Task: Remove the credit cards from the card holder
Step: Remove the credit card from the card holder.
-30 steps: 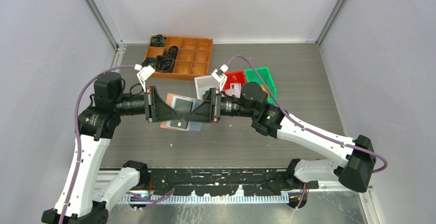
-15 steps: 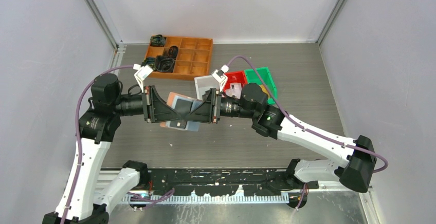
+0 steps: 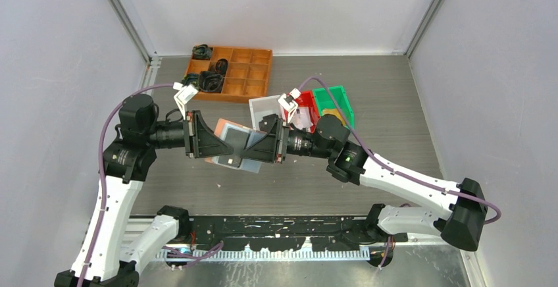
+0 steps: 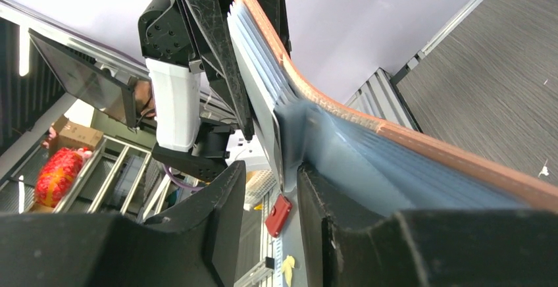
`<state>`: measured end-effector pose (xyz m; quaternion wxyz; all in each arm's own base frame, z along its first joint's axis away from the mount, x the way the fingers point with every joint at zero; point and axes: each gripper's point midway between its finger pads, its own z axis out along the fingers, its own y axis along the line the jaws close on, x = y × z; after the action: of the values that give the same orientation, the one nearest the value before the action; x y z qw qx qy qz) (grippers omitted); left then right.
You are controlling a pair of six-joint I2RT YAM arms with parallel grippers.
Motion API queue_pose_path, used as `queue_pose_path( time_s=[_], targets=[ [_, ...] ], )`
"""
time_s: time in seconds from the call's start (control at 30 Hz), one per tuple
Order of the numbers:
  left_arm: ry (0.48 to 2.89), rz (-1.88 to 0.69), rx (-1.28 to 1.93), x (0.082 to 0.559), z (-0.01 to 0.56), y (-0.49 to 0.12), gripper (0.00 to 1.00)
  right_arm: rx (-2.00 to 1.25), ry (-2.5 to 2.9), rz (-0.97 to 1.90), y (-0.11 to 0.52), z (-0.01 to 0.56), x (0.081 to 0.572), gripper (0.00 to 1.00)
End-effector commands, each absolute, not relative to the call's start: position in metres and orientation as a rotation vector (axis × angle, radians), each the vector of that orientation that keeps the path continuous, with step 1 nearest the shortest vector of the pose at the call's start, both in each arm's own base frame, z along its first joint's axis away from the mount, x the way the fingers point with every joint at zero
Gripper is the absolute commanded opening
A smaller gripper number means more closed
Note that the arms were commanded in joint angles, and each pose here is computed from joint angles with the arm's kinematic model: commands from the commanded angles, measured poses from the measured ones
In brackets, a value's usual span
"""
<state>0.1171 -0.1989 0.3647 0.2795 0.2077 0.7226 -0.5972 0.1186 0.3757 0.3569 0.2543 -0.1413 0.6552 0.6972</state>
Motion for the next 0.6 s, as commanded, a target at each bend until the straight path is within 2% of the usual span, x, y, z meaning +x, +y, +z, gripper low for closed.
queue_pose_path(
  time_s=[0.0, 0.17, 0.27, 0.33, 0.4, 0.47, 0.57],
  targets=[
    [1.807, -1.682, 0.726, 0.09, 0.394, -0.2, 0.0, -0.279, 1.656, 1.889, 0.379, 0.376, 0.14, 0.39],
    [1.809, -1.664, 0.715, 0.092, 0.392, -0.2, 0.0, -0.264, 1.583, 1.989, 0.388, 0.392, 0.141, 0.32],
    [1.815, -1.655, 0.711, 0.092, 0.39, -0.2, 0.02, -0.268, 1.549, 2.029, 0.388, 0.396, 0.138, 0.21],
    [1.819, -1.667, 0.717, 0.09, 0.39, -0.199, 0.21, -0.274, 1.527, 2.039, 0.384, 0.396, 0.135, 0.08],
    [1.815, -1.682, 0.731, 0.087, 0.391, -0.199, 0.28, -0.278, 1.511, 2.043, 0.379, 0.394, 0.131, 0.01],
    [1.808, -1.694, 0.742, 0.085, 0.392, -0.199, 0.28, -0.301, 1.494, 2.047, 0.372, 0.393, 0.124, 0.01],
    [1.811, -1.728, 0.74, 0.083, 0.393, -0.2, 0.22, -0.328, 1.496, 2.044, 0.367, 0.386, 0.118, 0.01]
  ],
)
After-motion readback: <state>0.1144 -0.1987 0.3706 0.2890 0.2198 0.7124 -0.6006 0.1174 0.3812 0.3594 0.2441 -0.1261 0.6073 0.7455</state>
